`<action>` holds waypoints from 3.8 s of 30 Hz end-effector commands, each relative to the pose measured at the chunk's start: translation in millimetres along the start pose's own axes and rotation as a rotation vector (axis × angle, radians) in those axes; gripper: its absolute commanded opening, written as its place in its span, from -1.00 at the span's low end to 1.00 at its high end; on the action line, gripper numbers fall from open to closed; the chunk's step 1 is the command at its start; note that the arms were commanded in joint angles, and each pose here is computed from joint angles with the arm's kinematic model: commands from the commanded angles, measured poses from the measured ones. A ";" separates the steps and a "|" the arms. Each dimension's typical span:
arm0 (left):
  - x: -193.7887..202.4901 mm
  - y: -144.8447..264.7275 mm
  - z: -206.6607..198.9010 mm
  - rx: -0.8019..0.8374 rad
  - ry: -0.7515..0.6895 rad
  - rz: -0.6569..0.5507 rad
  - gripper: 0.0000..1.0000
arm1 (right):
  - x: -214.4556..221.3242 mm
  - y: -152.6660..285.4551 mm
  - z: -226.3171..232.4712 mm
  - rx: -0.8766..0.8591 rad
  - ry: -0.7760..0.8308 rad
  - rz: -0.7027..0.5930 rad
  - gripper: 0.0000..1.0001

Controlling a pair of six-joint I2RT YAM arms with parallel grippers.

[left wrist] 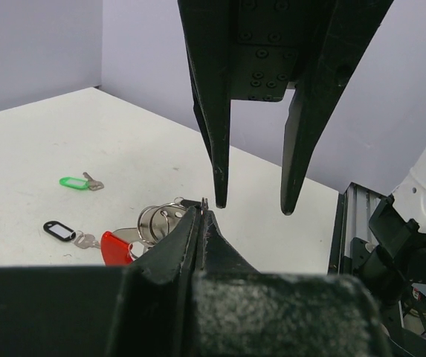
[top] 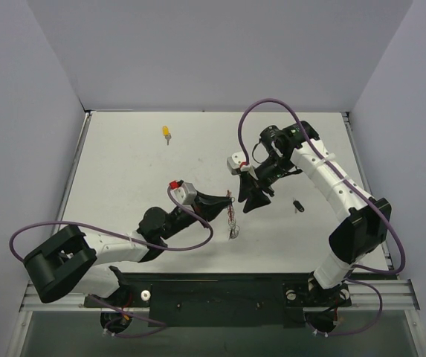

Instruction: Put the keys on the keyring

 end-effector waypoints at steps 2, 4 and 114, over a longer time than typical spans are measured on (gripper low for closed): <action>-33.4 -14.5 -17.4 0.027 -0.017 -0.126 -1.00 | -3.5 0.5 16.7 -0.053 -0.117 -0.043 -0.28; -31.7 -17.2 -20.9 0.010 -0.046 -0.113 -1.00 | 1.8 4.8 13.9 -0.031 -0.163 -0.015 -0.28; -2.8 -13.9 -9.8 -0.034 0.018 0.013 -0.44 | 7.3 -5.9 29.5 -0.165 -0.134 0.174 -1.00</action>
Point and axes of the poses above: each gripper's point midway between its finger pads, its own y axis back along the fingers, its own z axis along the line the jaws close on, x = y × z, the point moved 3 cm from there along y, back along the fingers, and after that the axes turned 11 degrees about y, right-handed, at the moved point
